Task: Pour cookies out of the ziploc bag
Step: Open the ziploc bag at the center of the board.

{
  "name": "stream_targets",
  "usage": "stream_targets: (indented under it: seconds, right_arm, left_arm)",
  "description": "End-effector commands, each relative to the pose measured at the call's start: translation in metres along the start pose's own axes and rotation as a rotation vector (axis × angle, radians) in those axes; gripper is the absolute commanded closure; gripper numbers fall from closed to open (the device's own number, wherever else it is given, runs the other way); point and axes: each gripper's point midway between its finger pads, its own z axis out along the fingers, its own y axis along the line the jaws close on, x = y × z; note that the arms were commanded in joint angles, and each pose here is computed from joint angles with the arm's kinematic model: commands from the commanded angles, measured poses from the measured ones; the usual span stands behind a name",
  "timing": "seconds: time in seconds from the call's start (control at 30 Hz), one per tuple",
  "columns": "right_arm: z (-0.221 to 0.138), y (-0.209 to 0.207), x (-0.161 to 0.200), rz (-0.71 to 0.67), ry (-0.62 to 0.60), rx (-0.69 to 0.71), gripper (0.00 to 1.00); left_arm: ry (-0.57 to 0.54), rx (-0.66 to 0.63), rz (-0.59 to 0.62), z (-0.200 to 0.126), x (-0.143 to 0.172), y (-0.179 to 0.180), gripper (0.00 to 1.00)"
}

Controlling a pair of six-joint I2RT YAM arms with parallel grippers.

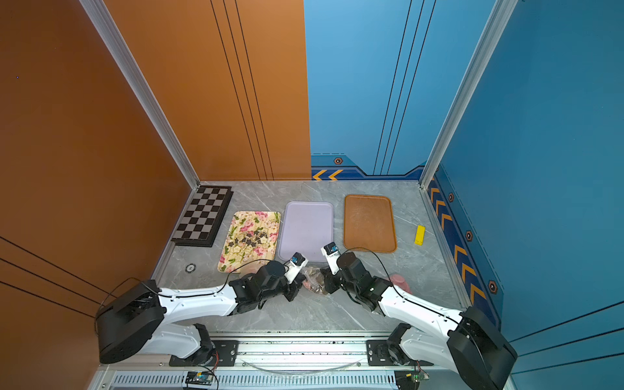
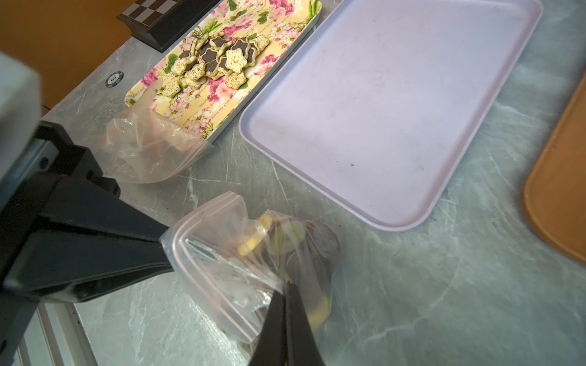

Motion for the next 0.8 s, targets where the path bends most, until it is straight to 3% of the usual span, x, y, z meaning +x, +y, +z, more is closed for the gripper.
stream_targets:
  seconds: [0.0, 0.43, 0.63, 0.7, 0.77]
  right_arm:
    - [-0.007, -0.048, 0.007, 0.076, -0.005, 0.221, 1.00]
    - [-0.010, -0.065, 0.012, 0.144, -0.006, 0.261, 1.00]
    - [-0.006, -0.047, -0.001, 0.136, -0.047, 0.149, 1.00]
    - [-0.006, -0.038, -0.005, 0.126, -0.058, 0.104, 0.81]
    - [-0.010, -0.031, -0.011, 0.116, -0.076, 0.074, 0.69]
  left_arm:
    - [0.076, -0.055, -0.013, -0.006, 0.028, 0.017, 1.00]
    - [0.088, -0.023, -0.032, -0.010, 0.036, 0.027, 1.00]
    - [0.053, 0.012, -0.036, -0.016, 0.025, 0.022, 1.00]
    - [0.025, 0.032, -0.040, -0.021, 0.017, 0.019, 1.00]
    - [-0.009, 0.062, -0.048, -0.028, 0.007, 0.014, 1.00]
